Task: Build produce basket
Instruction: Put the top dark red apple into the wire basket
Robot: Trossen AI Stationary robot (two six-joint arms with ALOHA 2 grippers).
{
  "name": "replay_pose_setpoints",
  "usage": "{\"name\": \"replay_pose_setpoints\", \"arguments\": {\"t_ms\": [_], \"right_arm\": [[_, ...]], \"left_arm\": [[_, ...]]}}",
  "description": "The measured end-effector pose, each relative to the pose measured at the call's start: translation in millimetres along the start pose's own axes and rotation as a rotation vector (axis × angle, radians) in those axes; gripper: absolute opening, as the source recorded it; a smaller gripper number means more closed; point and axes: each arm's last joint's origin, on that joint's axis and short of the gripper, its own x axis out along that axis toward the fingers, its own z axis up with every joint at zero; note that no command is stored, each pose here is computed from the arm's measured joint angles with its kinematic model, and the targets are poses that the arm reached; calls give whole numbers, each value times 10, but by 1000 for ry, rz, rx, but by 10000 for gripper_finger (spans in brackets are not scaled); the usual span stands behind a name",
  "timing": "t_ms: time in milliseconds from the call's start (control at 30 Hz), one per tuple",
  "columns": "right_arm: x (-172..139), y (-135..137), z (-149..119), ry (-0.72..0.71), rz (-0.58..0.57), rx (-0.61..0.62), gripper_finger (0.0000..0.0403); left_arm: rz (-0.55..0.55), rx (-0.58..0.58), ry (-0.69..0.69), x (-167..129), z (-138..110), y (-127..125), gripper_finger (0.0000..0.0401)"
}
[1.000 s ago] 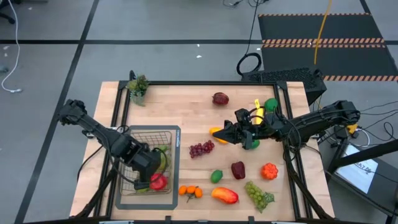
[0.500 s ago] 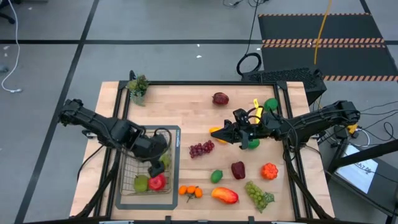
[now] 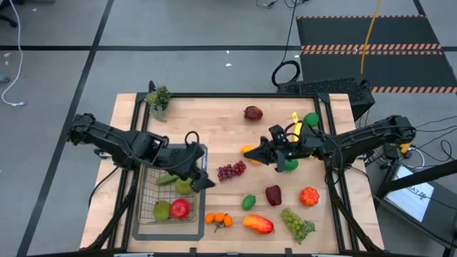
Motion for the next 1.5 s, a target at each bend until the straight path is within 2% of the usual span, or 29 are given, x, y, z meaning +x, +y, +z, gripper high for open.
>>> {"name": "replay_pose_setpoints", "arguments": {"t_ms": [67,233,433,567,700,800,867,1033,1167,1300,1500], "right_arm": [[-58,-24,52,-12,-63,-27,7],[-300,12,251,-70,-171,-136,21],[-667,32,500,-145,-307,-207,80],[-844,-26,612,-165,-393,-212,117],[-910,-7,746,-236,-404,-200,142],[-883,91,940,-294,-409,-201,155],[-835,136,1066,-291,-452,-249,162],[-677,115,1334,-181,-594,-363,175],[-538,21,1493,-112,-615,-389,186],[-421,-117,1523,-56,-612,-374,196],[-303,-302,1473,38,-646,-397,207]], "left_arm": [[-37,24,-53,25,55,-42,397],[-14,64,-121,27,162,-5,397],[30,174,-166,30,354,96,397],[75,235,-203,19,538,208,397],[110,261,-212,-9,753,364,397],[125,274,-197,-39,897,490,397],[129,278,-189,-64,987,572,397],[127,309,-174,-130,1174,749,397],[123,369,-128,-180,1261,883,397],[114,420,-46,-219,1275,994,397],[108,480,154,-282,1078,1053,397]]}}
